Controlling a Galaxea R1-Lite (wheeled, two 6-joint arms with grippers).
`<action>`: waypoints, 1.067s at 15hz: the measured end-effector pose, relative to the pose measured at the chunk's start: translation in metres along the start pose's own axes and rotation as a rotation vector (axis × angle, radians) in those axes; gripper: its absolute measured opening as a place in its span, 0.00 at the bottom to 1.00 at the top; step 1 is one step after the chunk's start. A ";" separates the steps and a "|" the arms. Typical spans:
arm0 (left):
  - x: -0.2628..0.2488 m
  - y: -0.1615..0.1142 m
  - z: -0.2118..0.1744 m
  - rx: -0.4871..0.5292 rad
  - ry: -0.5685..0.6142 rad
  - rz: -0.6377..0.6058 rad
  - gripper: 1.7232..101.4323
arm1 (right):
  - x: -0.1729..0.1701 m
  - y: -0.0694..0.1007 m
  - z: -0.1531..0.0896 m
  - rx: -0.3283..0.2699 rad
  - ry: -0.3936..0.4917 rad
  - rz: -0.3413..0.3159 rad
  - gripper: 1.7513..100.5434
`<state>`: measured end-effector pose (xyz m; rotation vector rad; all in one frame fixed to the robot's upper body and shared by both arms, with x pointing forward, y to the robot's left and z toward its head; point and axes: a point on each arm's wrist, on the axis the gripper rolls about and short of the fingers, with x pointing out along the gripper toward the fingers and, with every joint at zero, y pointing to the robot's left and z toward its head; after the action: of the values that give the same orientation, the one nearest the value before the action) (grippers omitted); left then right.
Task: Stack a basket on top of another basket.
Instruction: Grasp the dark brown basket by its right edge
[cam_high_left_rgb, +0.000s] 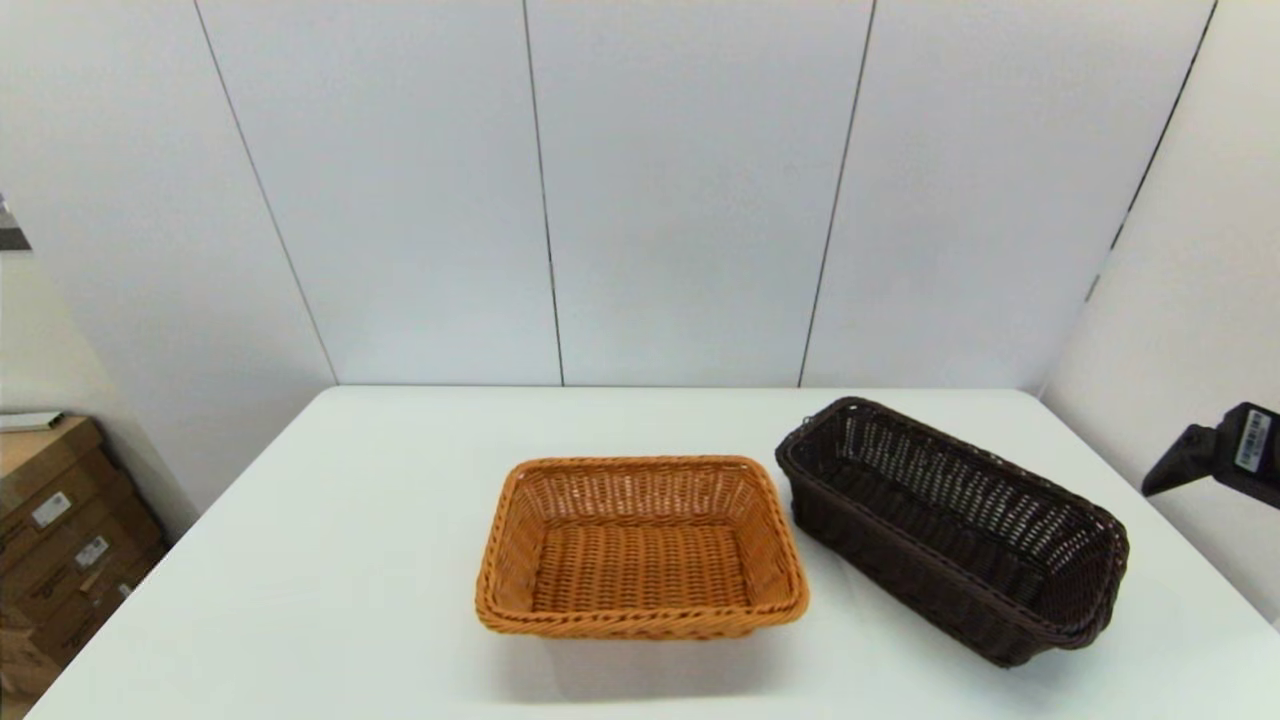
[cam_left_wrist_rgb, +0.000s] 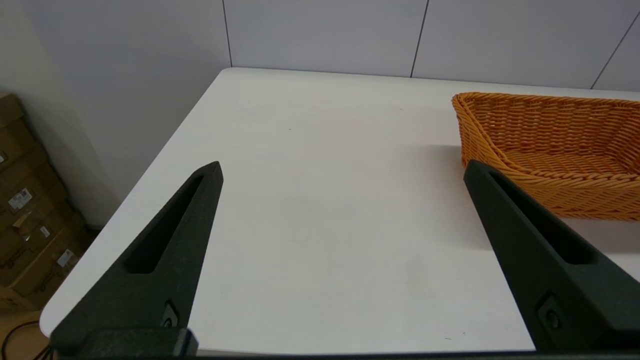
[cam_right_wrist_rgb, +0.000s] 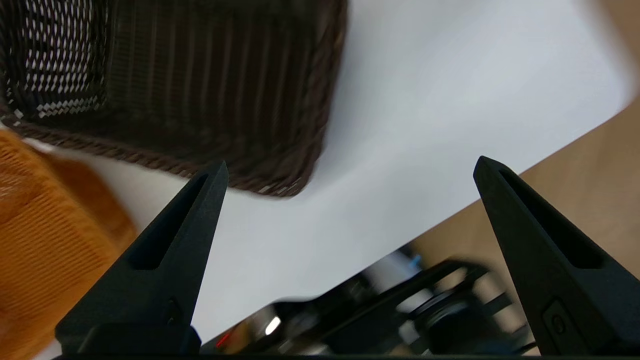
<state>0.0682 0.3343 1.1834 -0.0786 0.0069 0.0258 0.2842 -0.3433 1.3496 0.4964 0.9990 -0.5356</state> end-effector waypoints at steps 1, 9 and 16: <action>0.000 0.000 0.000 0.000 0.000 0.000 0.96 | 0.009 0.004 0.000 0.044 0.048 0.000 0.97; 0.000 0.000 0.000 0.000 0.000 0.000 0.96 | 0.083 0.016 -0.012 0.141 0.306 -0.066 0.97; 0.000 0.000 0.000 0.000 0.000 0.000 0.96 | 0.142 0.020 0.002 0.201 0.335 -0.050 0.97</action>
<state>0.0682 0.3343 1.1834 -0.0786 0.0069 0.0258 0.3599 -0.3566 1.2286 0.7589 1.2863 -0.6129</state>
